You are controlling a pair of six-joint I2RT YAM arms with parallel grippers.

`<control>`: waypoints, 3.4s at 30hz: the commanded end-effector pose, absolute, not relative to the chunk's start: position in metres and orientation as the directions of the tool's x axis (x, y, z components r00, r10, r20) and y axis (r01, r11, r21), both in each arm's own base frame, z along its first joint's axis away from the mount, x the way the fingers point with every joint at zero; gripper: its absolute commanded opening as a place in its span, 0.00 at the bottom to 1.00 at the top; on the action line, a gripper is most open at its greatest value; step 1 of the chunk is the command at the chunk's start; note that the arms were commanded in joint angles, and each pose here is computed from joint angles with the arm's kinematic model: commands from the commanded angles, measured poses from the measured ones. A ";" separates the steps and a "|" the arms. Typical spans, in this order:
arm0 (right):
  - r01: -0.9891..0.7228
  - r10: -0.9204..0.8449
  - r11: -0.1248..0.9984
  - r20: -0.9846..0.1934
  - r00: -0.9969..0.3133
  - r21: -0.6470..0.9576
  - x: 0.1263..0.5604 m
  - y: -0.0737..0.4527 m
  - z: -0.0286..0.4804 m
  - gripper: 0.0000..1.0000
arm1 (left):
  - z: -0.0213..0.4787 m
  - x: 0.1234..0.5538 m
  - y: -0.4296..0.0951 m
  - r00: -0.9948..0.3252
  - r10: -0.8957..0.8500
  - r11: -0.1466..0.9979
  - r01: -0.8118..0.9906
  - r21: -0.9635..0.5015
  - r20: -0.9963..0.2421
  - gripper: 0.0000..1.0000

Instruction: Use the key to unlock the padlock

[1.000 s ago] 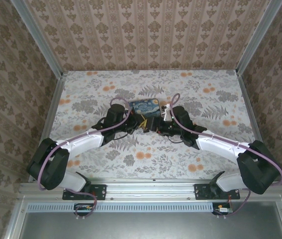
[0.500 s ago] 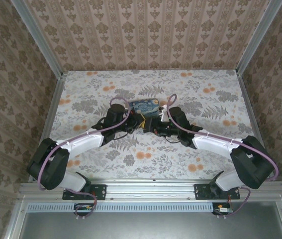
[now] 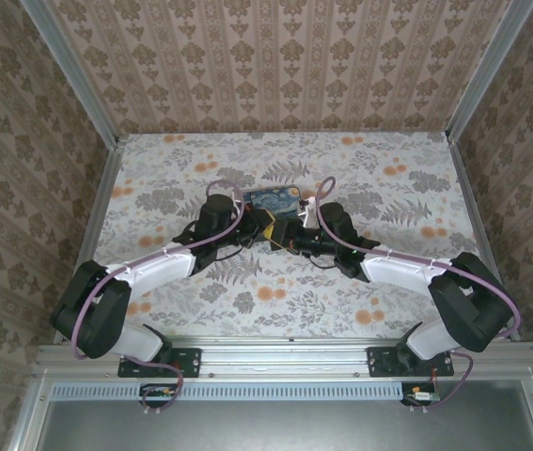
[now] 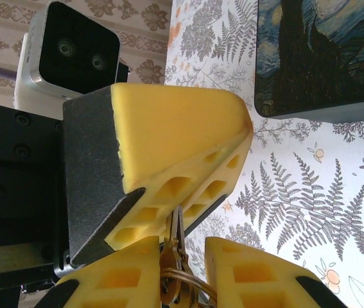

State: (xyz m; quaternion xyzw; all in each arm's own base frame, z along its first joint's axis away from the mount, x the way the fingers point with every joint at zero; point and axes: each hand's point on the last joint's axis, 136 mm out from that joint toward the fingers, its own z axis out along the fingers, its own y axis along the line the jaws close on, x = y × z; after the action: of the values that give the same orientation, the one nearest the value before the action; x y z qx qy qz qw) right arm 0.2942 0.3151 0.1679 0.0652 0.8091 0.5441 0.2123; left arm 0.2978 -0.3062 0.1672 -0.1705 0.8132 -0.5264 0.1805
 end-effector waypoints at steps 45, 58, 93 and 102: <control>-0.502 0.096 0.659 -0.725 -0.682 0.560 0.284 0.269 0.170 0.08 | 0.186 0.267 -0.324 -0.929 -0.369 0.284 -0.141 -0.948 0.028 0.06; -0.456 0.149 0.654 -0.694 -0.704 0.603 0.279 0.250 0.177 0.47 | 0.200 0.275 -0.318 -0.921 -0.283 0.424 0.131 -0.896 -0.268 0.00; -0.502 0.145 0.569 -0.680 -0.719 0.652 0.283 0.257 0.183 0.39 | 0.216 0.277 -0.342 -0.929 -0.200 0.284 0.249 -0.926 -0.311 0.00; -0.523 0.129 0.547 -0.683 -0.719 0.654 0.286 0.264 0.189 0.33 | 0.219 0.274 -0.349 -0.934 -0.174 0.272 0.258 -0.927 -0.311 0.00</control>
State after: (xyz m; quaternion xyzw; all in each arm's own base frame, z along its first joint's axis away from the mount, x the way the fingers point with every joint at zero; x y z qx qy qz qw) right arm 0.2825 0.2596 0.1754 -0.1061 0.8145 0.4540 0.3453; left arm 0.2742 -0.3424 0.2048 0.0122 0.7893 -0.5875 0.1780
